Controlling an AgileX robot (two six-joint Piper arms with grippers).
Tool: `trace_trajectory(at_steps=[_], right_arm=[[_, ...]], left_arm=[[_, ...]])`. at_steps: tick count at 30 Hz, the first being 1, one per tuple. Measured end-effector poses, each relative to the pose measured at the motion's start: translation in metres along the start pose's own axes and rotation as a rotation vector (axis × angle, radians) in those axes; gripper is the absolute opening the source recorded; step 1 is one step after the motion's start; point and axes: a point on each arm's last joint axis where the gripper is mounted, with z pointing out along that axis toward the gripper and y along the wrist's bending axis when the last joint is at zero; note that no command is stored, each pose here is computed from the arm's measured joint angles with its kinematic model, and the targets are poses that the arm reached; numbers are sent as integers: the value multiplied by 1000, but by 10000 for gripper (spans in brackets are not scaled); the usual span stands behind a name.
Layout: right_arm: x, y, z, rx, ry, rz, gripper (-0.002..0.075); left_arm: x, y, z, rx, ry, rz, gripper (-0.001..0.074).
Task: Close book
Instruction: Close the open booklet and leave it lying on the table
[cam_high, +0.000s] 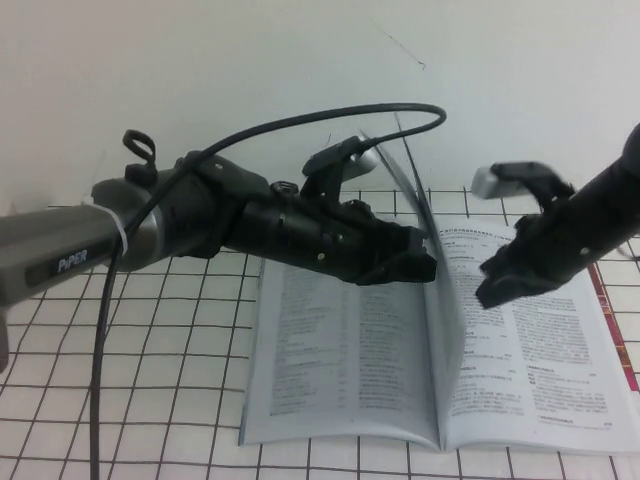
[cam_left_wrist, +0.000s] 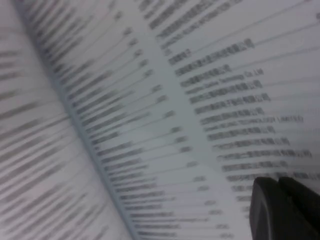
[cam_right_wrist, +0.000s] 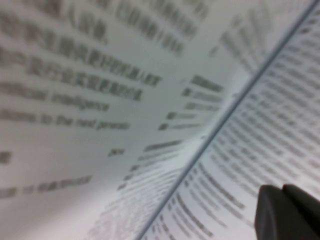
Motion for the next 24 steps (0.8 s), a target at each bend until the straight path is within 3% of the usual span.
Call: trace_trajectory(at_steps=[5, 12, 18, 24], right_arm=[[-2, 10, -86, 106, -185, -15, -3], [17, 64, -186, 192, -416, -132, -3], [22, 93, -189, 156, -407, -217, -3], [16, 92, -125, 82, -248, -256, -3]], left_arm=[[-6, -21, 4, 10, 27, 34, -4], [4, -49, 18, 11, 113, 99, -4], [13, -32, 5, -94, 273, 123, -4], [-7, 0, -58, -320, 182, 53, -4]])
